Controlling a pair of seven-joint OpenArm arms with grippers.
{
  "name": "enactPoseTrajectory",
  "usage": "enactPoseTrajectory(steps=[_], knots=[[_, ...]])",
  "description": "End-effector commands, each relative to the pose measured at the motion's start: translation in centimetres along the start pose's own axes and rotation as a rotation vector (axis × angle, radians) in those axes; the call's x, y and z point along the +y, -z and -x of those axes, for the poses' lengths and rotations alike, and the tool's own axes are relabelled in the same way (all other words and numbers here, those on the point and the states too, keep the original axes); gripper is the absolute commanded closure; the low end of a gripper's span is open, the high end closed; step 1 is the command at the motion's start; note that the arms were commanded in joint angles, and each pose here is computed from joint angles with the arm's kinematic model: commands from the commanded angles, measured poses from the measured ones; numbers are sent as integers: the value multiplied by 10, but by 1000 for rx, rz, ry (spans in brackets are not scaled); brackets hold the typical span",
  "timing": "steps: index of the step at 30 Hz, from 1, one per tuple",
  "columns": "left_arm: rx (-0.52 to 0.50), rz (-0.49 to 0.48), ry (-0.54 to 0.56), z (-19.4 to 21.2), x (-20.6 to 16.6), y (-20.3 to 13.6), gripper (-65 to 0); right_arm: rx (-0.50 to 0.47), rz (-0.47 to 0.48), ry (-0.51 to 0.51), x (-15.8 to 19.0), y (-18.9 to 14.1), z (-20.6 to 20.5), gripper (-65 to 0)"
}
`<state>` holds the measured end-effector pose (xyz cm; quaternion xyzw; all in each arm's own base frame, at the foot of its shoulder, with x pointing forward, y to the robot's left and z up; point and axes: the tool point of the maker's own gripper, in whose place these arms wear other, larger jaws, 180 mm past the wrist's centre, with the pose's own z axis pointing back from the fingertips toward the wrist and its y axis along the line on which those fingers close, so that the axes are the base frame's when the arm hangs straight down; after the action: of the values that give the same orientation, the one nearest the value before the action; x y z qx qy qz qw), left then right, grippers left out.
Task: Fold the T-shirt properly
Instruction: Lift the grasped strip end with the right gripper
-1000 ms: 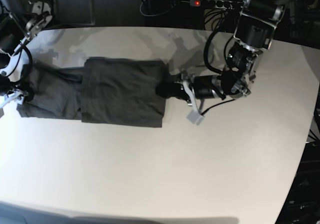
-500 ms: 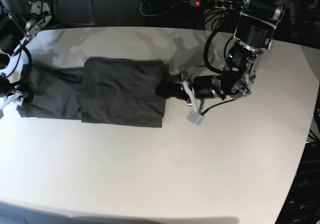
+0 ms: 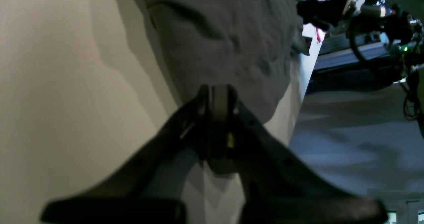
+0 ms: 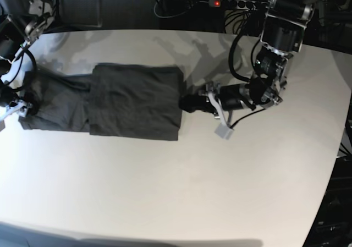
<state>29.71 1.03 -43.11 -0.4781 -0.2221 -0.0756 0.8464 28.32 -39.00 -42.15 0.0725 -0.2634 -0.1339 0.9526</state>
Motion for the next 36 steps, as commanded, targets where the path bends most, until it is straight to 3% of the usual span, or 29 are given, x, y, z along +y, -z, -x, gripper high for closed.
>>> enactPoseTrajectory(steps=[1,14,20,22,30,36], knots=[[53,-66,-20,12,15,-5,-23,-21,9,-6,-5,-5,-11,-511],[56,-66,-25,15,16,-5,-23,8,-13,5,4,3,0,-489],[56,-66,-25,15,16,-5,-23,40,-23,6,9,6,7,-234],[56,-66,-25,15,16,-5,-23,43,-24,6,9,6,8,-176],[56,-66,-25,15,16,-5,-23,66,-20,-50,14,8,6,-3],[55,-65,-26,15,16,-5,-23,7,44,-143,11,-12,-12,-4]])
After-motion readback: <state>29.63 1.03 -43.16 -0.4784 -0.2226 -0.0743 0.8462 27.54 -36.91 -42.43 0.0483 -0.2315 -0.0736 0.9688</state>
